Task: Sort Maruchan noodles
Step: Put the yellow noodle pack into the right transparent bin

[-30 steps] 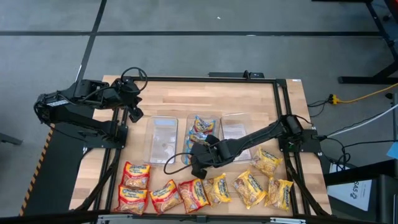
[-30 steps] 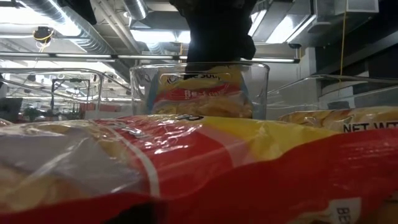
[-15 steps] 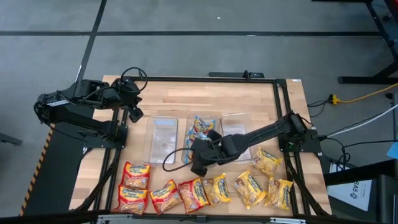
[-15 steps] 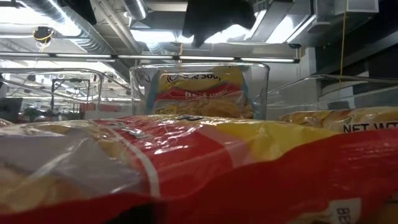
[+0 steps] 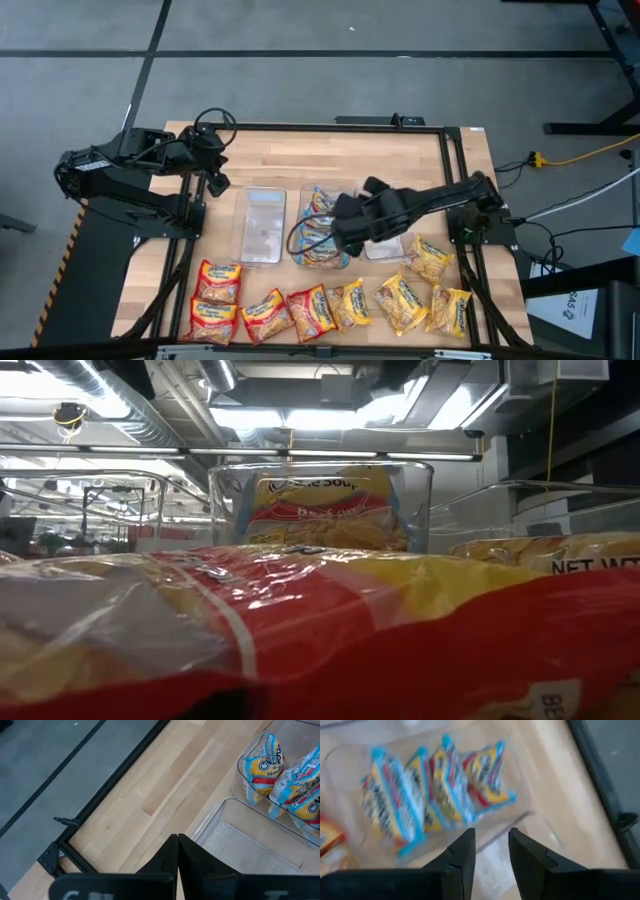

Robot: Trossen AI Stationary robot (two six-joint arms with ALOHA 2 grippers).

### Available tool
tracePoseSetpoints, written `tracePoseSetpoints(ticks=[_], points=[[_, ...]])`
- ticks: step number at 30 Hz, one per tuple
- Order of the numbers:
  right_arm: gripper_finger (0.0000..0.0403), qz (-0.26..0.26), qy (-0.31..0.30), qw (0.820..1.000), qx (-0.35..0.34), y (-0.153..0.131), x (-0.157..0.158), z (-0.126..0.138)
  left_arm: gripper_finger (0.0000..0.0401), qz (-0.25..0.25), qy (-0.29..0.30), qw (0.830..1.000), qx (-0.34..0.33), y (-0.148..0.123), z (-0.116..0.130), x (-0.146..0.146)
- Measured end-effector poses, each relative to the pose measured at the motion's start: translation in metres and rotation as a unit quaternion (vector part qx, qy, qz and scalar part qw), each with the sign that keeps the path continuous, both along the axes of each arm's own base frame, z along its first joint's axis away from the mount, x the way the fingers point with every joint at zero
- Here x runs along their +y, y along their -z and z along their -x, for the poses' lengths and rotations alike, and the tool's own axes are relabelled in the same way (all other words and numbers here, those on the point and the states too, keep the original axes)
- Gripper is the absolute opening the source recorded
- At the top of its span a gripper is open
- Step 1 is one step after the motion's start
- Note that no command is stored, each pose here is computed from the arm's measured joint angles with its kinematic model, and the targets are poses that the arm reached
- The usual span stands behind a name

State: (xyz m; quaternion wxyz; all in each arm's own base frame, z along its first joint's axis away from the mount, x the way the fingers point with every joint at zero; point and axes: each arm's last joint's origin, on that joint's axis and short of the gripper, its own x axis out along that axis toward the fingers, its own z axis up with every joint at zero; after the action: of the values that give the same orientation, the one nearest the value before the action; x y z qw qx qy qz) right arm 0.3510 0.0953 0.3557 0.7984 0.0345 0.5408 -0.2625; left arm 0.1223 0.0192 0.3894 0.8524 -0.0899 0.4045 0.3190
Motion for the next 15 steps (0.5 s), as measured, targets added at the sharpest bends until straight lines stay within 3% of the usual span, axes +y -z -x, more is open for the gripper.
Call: tracePoseSetpoints(ticks=[4, 8, 15], points=[[0.0115, 0.001, 0.034, 0.999, 0.024, 0.011, -0.010, 0.030, 0.0000, 0.002, -0.002, 1.000, 0.009, 0.005, -0.001, 0.000], [0.0115, -0.040, 0.118, 0.990, 0.063, 0.035, -0.017, 0.085, 0.0000, 0.001, -0.005, 0.999, 0.035, 0.020, -0.005, 0.000], [0.0115, -0.167, 0.234, 0.954, 0.085, 0.071, -0.012, 0.187, 0.0000, -0.004, -0.005, 0.999, 0.054, 0.052, -0.018, 0.001]])
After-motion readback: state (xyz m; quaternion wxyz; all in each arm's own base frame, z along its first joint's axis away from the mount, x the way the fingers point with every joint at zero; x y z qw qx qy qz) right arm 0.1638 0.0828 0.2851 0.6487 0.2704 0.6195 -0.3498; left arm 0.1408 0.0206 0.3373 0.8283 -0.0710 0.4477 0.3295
